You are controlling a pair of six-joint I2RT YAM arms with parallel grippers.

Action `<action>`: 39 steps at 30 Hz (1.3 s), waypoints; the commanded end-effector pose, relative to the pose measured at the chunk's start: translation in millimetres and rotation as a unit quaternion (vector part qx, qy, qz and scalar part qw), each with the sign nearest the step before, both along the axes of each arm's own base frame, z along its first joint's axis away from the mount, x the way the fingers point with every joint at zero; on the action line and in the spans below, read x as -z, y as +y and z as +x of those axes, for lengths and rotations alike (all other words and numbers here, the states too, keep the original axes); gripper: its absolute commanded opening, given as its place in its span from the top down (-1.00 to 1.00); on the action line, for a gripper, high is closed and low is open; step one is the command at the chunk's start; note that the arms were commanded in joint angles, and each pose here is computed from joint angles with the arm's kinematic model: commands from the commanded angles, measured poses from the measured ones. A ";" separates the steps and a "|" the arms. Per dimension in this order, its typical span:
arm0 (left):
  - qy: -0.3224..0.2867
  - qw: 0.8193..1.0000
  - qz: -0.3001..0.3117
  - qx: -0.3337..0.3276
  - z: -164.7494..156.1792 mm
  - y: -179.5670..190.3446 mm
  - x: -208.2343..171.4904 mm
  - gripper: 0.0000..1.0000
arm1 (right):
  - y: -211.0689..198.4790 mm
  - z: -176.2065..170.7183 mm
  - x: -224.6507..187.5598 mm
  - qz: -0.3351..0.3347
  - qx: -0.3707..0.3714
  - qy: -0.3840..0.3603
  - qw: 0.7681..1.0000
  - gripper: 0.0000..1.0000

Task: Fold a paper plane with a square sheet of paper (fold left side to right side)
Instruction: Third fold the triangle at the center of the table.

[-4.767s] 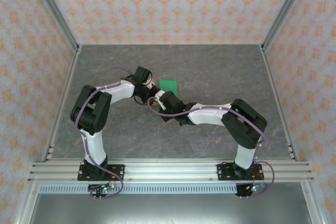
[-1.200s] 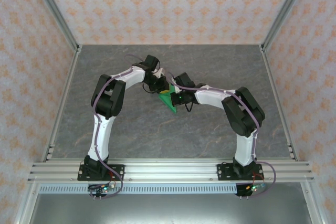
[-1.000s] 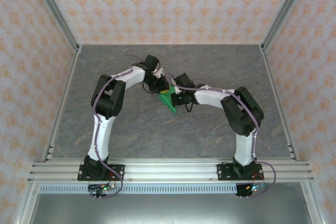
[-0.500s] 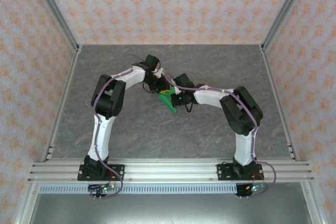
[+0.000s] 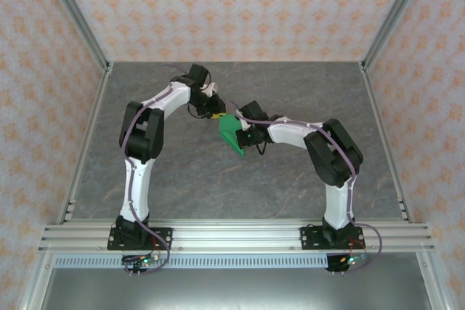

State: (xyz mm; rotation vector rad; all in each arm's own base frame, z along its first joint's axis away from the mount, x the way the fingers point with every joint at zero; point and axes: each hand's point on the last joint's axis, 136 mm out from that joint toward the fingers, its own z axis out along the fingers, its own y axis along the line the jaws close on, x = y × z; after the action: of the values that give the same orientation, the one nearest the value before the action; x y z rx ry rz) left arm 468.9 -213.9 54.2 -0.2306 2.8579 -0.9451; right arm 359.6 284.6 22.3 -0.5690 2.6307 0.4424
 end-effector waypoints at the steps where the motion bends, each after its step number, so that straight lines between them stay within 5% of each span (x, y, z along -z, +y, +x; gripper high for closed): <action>1: -0.019 1.000 -0.011 0.001 -18.8 1.8 -28.0 0.67 | -17.6 -27.5 37.7 -0.055 -0.010 0.064 0.996 1.00; 11: 0.021 0.997 -0.063 0.036 -71.9 -29.7 -8.4 0.76 | -15.0 -27.2 37.3 -0.056 -0.013 0.064 0.996 1.00; 39: 0.070 0.997 -0.005 0.035 -99.5 -26.3 51.8 0.79 | -15.0 -27.8 38.5 -0.064 -0.016 0.068 0.996 1.00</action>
State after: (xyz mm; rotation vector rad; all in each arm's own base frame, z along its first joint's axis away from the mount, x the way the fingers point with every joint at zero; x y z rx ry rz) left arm 380.5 -249.2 19.3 -0.1950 2.9555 -1.0741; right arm 359.3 285.6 22.2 -0.5891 2.6469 0.4285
